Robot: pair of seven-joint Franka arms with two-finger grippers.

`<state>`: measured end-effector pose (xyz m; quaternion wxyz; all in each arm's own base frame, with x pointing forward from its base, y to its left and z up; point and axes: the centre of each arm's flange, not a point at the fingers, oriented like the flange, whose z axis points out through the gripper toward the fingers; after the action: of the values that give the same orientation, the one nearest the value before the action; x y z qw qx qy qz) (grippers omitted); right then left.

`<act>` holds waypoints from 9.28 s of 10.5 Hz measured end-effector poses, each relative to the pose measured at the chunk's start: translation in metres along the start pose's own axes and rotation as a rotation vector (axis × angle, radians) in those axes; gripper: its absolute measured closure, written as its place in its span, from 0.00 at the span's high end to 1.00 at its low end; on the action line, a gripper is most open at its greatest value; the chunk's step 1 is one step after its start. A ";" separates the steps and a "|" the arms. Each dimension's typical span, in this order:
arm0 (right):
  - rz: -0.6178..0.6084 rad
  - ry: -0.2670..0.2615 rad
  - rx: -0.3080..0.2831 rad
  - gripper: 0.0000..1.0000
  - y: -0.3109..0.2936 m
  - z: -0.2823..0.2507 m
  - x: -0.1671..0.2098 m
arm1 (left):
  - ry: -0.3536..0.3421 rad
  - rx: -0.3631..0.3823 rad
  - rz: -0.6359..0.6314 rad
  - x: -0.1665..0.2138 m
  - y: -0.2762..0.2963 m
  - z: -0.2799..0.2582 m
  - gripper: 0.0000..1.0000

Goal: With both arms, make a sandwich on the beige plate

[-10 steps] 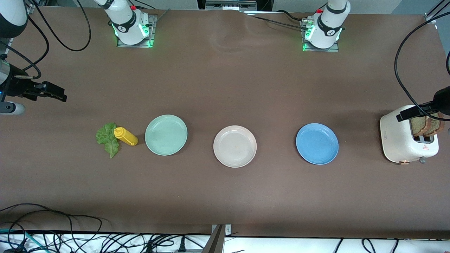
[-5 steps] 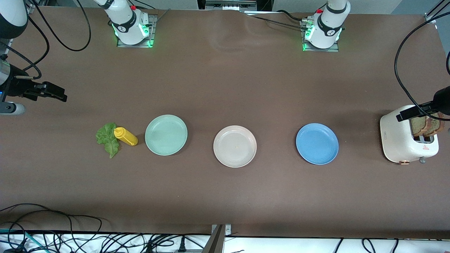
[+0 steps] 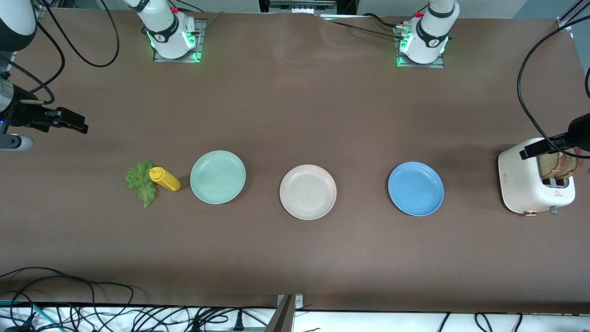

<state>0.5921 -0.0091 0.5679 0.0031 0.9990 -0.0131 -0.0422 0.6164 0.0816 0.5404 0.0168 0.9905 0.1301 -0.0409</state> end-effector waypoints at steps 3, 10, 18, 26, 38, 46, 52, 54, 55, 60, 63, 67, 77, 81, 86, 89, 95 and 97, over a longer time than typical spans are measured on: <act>0.001 0.000 0.000 1.00 0.000 0.000 0.000 | 0.000 0.000 0.000 0.000 0.000 0.000 1.00; 0.001 0.000 0.000 1.00 0.001 0.000 0.000 | -0.001 0.000 0.000 0.000 0.000 0.000 1.00; 0.021 -0.001 0.030 1.00 0.008 0.001 0.000 | -0.009 0.001 0.000 0.000 0.000 0.004 1.00; 0.028 -0.005 0.033 1.00 0.012 0.003 0.000 | -0.012 0.002 0.002 -0.001 0.000 0.005 1.00; 0.028 -0.006 0.033 1.00 0.012 0.003 0.000 | -0.012 0.001 0.006 -0.001 0.002 0.005 1.00; 0.028 -0.006 0.033 1.00 0.012 0.003 0.000 | -0.013 0.001 0.006 -0.001 0.002 0.005 1.00; 0.029 -0.006 0.033 1.00 0.013 0.003 0.000 | -0.027 0.004 0.006 -0.002 0.002 0.007 1.00; 0.029 -0.006 0.033 1.00 0.013 0.003 0.000 | -0.028 0.004 0.008 -0.002 0.002 0.007 1.00; 0.029 -0.006 0.033 1.00 0.013 0.003 0.000 | -0.028 0.004 0.014 -0.002 0.002 0.007 1.00; 0.029 -0.006 0.033 1.00 0.013 0.003 0.000 | -0.030 0.004 0.019 -0.003 0.002 0.007 1.00; 0.030 -0.006 0.033 1.00 0.013 0.003 0.000 | -0.031 0.004 0.019 -0.003 0.002 0.007 1.00; 0.033 -0.006 0.033 1.00 0.015 0.003 0.000 | -0.032 0.004 0.019 -0.003 0.002 0.007 1.00; 0.034 -0.007 0.034 1.00 0.016 0.003 0.000 | -0.032 0.004 0.019 -0.003 0.002 0.007 1.00; 0.034 -0.009 0.034 1.00 0.015 0.003 -0.001 | -0.032 0.004 0.019 -0.003 0.002 0.007 1.00; 0.017 -0.006 0.032 1.00 0.010 0.002 -0.001 | -0.032 0.004 0.021 -0.003 0.003 0.007 1.00; -0.005 -0.004 0.015 1.00 0.002 0.002 -0.001 | -0.032 0.004 0.022 -0.003 0.002 0.007 1.00; -0.016 -0.003 0.006 1.00 -0.003 0.001 -0.001 | -0.030 0.018 0.062 -0.001 -0.015 0.007 1.00; -0.016 -0.003 0.006 1.00 -0.003 0.001 -0.001 | -0.040 0.057 0.101 0.003 -0.044 0.012 1.00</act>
<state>0.5912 -0.0059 0.5668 -0.0002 0.9990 -0.0052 -0.0436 0.6074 0.1240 0.5270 -0.0068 0.9949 0.0783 -0.0633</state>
